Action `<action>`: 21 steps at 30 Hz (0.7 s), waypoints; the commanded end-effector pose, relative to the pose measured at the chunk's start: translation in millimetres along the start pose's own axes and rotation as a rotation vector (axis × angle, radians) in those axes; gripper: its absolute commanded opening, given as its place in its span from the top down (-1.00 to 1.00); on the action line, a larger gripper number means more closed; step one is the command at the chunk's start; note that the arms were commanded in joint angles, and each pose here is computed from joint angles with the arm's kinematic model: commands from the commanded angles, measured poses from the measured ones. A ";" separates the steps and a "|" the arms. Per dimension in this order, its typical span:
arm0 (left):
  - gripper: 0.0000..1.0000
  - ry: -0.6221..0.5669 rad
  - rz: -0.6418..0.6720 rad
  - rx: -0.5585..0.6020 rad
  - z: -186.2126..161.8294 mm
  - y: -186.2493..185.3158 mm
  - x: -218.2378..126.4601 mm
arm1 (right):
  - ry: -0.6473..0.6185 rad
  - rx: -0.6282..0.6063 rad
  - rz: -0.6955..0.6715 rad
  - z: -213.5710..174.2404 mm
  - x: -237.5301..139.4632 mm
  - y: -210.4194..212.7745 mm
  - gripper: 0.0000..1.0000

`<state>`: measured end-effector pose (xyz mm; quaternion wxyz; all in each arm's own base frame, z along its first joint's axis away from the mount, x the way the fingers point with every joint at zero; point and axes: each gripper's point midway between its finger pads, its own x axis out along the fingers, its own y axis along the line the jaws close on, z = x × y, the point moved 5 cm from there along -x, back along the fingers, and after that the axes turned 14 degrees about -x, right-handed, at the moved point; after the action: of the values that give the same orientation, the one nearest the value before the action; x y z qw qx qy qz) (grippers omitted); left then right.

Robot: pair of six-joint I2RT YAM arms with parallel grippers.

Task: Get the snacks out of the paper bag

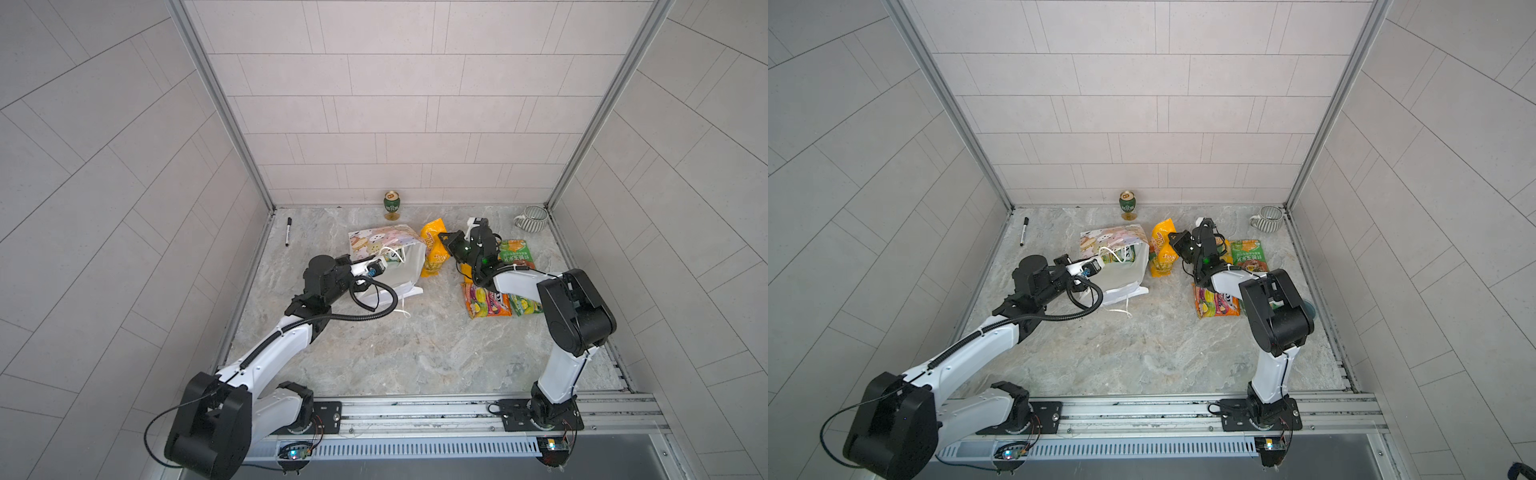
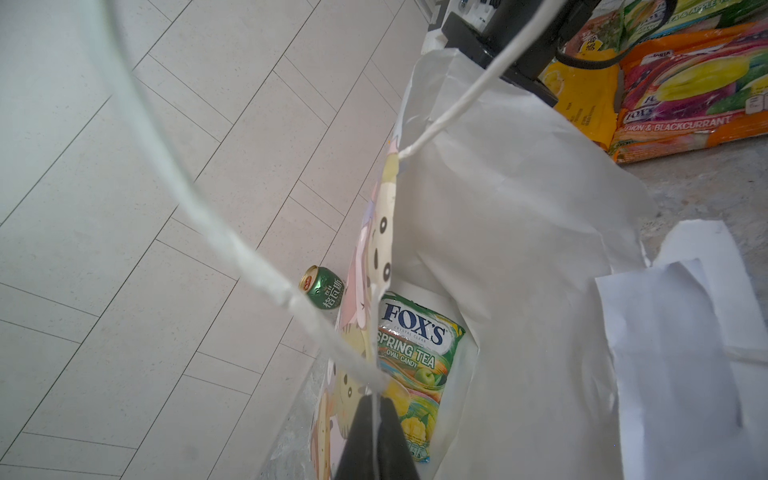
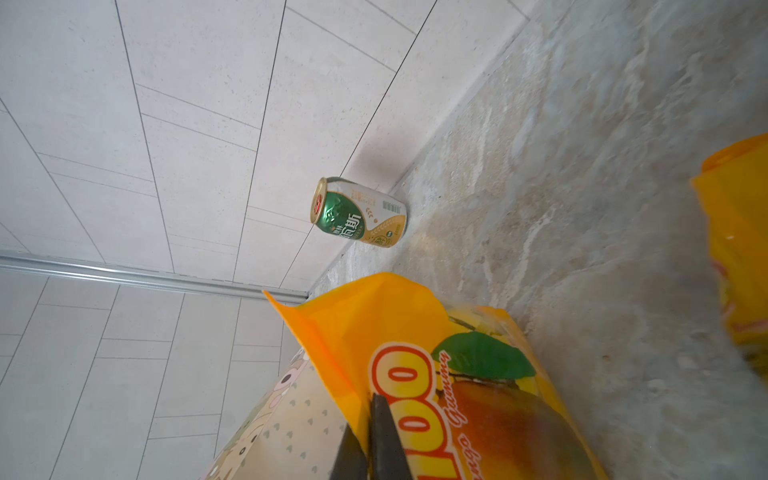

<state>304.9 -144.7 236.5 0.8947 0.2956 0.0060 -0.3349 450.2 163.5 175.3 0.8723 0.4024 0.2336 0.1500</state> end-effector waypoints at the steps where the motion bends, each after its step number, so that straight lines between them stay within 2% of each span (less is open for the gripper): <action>1: 0.99 -0.012 0.015 0.011 7.8 5.5 0.5 | 0.021 -0.059 -0.160 -3.4 -14.7 -22.6 1.00; 7: 0.98 -0.006 0.020 0.013 6.5 6.2 1.5 | 0.134 -0.293 -0.366 2.2 -33.7 -29.2 0.94; 13: 0.98 0.000 0.029 0.011 5.9 7.5 1.1 | 0.224 -0.456 -0.417 1.9 -40.1 -30.9 0.91; 18: 0.98 -0.006 0.029 0.003 5.8 7.9 3.3 | 0.325 -0.476 -0.458 -2.6 -36.0 -32.9 0.91; 21: 0.98 0.000 0.032 0.003 5.1 7.8 2.9 | 0.342 -0.455 -0.434 -6.4 -31.3 -31.5 0.89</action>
<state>306.7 -144.0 233.4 0.8958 0.2984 0.0129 -0.3291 434.0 133.0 180.1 0.9206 0.1330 0.3595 0.0748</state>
